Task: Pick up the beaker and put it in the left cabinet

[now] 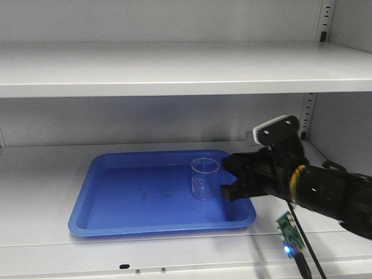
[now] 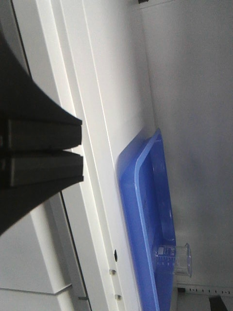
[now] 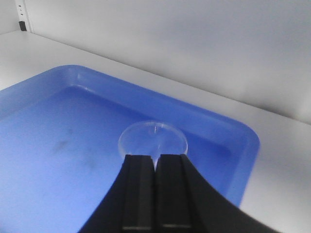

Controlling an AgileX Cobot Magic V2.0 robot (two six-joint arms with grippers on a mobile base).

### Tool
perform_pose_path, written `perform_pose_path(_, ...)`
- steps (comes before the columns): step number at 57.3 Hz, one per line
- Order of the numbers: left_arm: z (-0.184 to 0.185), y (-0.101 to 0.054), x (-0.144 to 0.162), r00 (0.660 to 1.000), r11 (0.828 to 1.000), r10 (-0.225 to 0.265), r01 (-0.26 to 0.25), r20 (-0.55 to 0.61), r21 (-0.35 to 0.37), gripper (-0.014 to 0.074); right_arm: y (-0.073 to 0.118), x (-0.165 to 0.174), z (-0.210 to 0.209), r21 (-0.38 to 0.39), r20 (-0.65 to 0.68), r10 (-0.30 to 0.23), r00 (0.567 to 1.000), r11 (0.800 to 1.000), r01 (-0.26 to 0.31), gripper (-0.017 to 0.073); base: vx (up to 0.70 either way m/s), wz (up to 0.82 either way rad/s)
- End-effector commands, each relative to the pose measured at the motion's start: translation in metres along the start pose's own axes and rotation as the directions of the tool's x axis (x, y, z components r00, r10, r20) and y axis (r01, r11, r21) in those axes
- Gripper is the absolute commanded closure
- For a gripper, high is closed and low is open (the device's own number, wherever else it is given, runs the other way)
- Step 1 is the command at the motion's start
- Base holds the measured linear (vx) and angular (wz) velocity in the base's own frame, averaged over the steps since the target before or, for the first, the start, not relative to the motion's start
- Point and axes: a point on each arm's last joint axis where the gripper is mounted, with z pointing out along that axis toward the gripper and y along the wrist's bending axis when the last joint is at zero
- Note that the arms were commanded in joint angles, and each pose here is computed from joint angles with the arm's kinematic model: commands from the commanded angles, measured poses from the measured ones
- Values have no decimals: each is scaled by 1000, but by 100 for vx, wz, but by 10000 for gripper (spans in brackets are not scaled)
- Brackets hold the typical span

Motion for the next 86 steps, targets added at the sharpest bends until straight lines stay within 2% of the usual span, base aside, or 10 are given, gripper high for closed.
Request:
perform_pose_path(1,-1,0,-3,996,1000,-12,12,86,-2,593,5,-21,-31,4,81,2,997,1000,-2,568,0,0)
perform_pose_path(26,-1,0,-3,996,1000,-12,12,86,-2,593,40,-8,-126,17,149,-35,988,999,33,568,0,0)
perform_pose_path(47,-1,0,-3,996,1000,-12,12,86,-2,593,45,-4,-142,31,162,-49,986,999,44,568,0,0)
perform_pose_path(61,-1,0,-3,996,1000,-12,12,86,-2,593,48,-5,-142,-2,184,-7,983,1000,7,568,0,0)
perform_pose_path(65,-1,0,-3,996,1000,-12,12,86,-2,593,47,-6,-139,-11,203,57,978,998,-56,568,0,0)
perform_pose_path(70,-1,0,-3,996,1000,-12,12,86,-2,593,38,-9,-141,70,240,139,961,985,-160,568,0,0)
perform_pose_path(71,-1,0,-3,996,1000,-12,12,86,-2,593,35,-9,-143,95,249,179,952,974,-208,568,0,0)
perform_pose_path(74,-1,0,-3,996,1000,-12,12,86,-2,593,28,-9,-149,173,260,216,941,949,-265,568,0,0)
perform_pose_path(78,-1,0,-3,996,1000,-12,12,86,-2,593,24,-7,-160,258,223,197,955,932,-253,568,0,0)
perform_pose_path(86,-1,0,-3,996,1000,-12,12,86,-2,593,30,-4,-187,316,140,115,984,936,-154,568,0,0)
